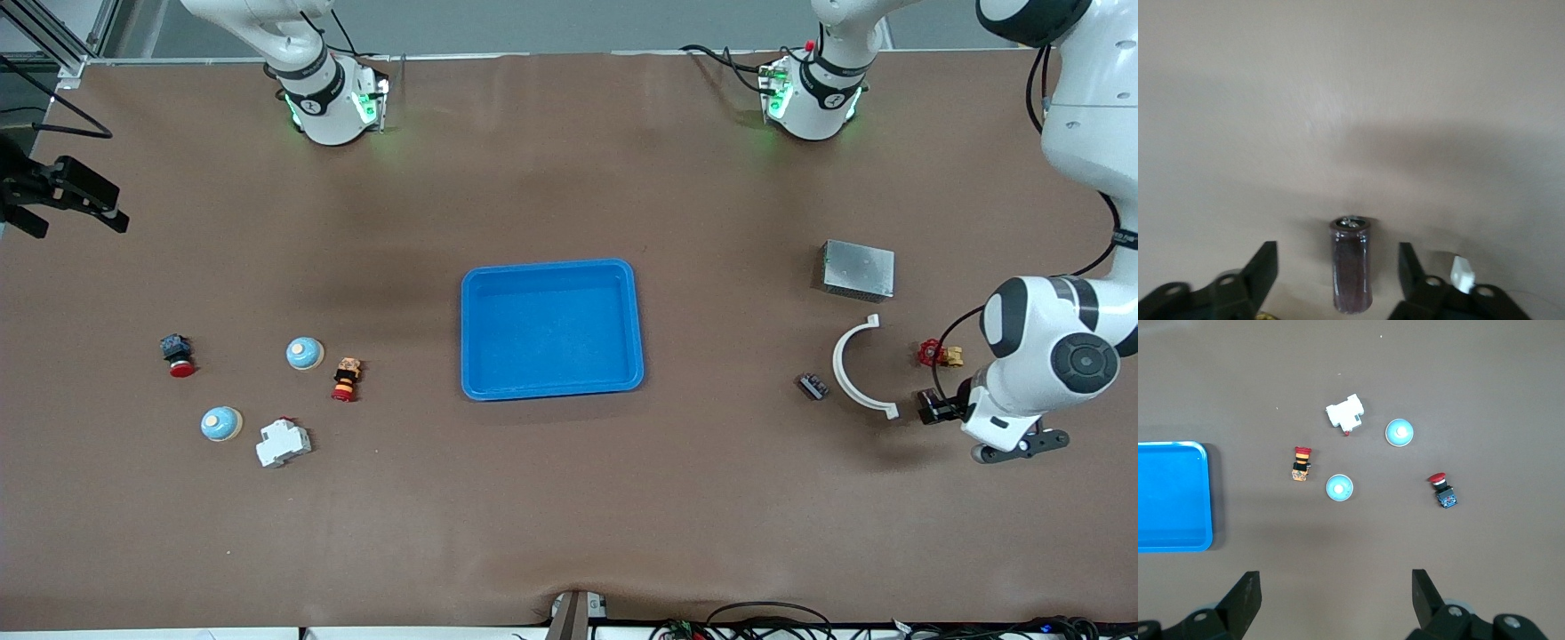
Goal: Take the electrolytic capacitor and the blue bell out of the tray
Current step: 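Lower the capacitor beside the arc and open the left gripper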
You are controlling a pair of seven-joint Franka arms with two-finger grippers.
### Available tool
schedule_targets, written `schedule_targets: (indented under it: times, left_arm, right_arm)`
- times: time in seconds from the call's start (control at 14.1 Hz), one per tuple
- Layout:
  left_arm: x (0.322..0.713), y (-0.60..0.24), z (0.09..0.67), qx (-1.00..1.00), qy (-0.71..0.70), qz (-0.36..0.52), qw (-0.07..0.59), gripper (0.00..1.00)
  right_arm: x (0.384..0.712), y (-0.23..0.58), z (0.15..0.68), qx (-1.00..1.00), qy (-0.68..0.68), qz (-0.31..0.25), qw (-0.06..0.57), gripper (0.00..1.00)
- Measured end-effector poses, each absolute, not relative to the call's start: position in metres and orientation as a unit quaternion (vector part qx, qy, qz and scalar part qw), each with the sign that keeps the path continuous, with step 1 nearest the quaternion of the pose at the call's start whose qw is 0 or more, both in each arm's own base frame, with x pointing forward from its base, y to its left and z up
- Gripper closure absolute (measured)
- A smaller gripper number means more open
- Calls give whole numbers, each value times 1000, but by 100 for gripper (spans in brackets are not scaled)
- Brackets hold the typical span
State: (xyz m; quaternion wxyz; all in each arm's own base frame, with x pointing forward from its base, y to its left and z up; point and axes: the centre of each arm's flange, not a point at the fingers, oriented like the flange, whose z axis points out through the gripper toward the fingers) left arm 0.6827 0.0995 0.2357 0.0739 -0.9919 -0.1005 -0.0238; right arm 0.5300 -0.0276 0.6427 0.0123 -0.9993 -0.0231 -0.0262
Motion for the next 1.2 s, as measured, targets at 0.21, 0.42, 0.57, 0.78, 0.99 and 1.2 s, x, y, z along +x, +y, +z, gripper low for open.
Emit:
schedule_targets:
  times: [0.21,0.42,0.57,0.78,0.99,1.2]
  left_arm:
    - [690,87,298,-993,-69,-54,84,0]
    - [692,81,358,-990,-47,-85,98,0]
    - [696,90,394,-987,-51,-110,106,0]
    - [700,99,434,-985,-72,-120,101,0]
    - [697,82,478,-985,-86,-135,66,0]
    - [692,69,503,-985,-94,-141,39,0]
  right_arm:
    - [530,-29,642,-999,-21,-26,12,0]
    - [530,-30,642,-999,-20,-26,12,0]
    - [530,-30,642,-999,-19,-25,12,0]
    - [530,-31,640,-1000,-19,-23,10,0]
    - [529,-31,640,-1000,-20,-22,1,0]
    - [530,-30,640,-1000,-21,-22,0,0]
